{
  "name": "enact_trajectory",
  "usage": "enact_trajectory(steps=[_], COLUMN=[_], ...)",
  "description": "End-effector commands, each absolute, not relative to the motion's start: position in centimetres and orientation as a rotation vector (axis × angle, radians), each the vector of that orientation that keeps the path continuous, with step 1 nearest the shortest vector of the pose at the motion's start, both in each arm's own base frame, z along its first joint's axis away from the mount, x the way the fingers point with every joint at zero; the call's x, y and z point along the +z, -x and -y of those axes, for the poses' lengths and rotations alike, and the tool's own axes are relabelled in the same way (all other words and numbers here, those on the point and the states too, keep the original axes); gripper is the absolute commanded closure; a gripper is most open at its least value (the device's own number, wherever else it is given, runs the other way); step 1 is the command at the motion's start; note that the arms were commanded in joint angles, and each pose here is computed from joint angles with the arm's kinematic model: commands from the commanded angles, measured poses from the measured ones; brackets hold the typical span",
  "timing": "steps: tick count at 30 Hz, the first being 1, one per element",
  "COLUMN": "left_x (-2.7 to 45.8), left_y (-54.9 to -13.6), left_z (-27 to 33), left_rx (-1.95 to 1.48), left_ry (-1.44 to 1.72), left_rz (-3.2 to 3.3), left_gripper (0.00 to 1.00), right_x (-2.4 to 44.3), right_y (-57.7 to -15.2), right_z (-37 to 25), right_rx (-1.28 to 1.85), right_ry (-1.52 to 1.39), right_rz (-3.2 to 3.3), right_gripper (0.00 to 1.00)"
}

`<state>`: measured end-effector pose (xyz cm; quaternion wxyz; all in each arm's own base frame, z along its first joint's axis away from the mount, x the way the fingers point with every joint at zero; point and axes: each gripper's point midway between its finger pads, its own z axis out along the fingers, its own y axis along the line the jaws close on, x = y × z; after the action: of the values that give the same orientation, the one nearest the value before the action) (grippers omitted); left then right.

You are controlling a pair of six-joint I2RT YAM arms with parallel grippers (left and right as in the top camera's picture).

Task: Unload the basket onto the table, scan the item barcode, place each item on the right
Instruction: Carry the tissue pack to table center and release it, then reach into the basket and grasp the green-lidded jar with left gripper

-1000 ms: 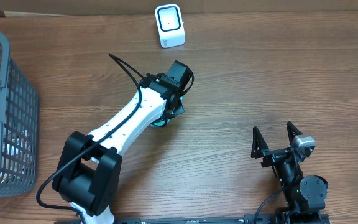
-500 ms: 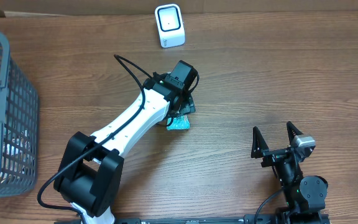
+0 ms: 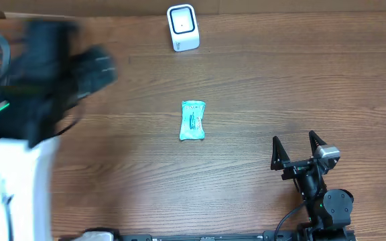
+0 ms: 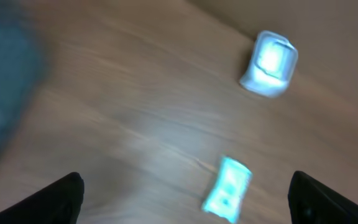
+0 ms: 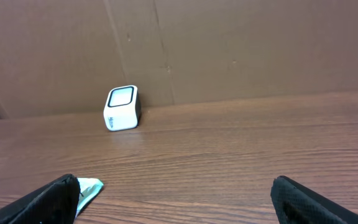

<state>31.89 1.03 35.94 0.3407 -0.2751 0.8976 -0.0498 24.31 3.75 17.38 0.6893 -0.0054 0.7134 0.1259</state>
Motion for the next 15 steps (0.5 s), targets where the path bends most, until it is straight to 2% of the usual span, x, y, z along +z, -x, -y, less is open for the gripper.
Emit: enact_trajectory(steps=[1, 5, 8, 12, 15], left_x=[35.8, 33.8, 31.2, 27.6, 26.7], left_y=[-28.4, -23.9, -23.5, -23.0, -23.3], left_z=[-8.5, -17.3, -20.8, -25.0, -26.9], left_rx=[-0.027, 0.041, -0.037, -0.027, 0.016], left_ry=[0.976, 1.373, 1.548, 1.665, 1.616], left_rz=[-2.277, -2.138, -2.041, -1.963, -1.999], left_gripper=[0.12, 0.14, 0.17, 0.15, 0.13], right_x=[17.2, 17.2, 17.2, 17.2, 17.2], right_y=[-24.4, -24.4, -24.4, -24.4, -24.4], right_z=[-3.5, -3.5, -3.5, -3.5, -3.5], right_rx=[0.274, 0.274, 0.274, 0.274, 0.274], right_ry=[0.0, 0.0, 0.0, 0.0, 0.0], right_rz=[-1.594, -1.594, -1.594, -1.594, -1.594], right_gripper=[0.0, 0.0, 0.0, 0.0, 0.0])
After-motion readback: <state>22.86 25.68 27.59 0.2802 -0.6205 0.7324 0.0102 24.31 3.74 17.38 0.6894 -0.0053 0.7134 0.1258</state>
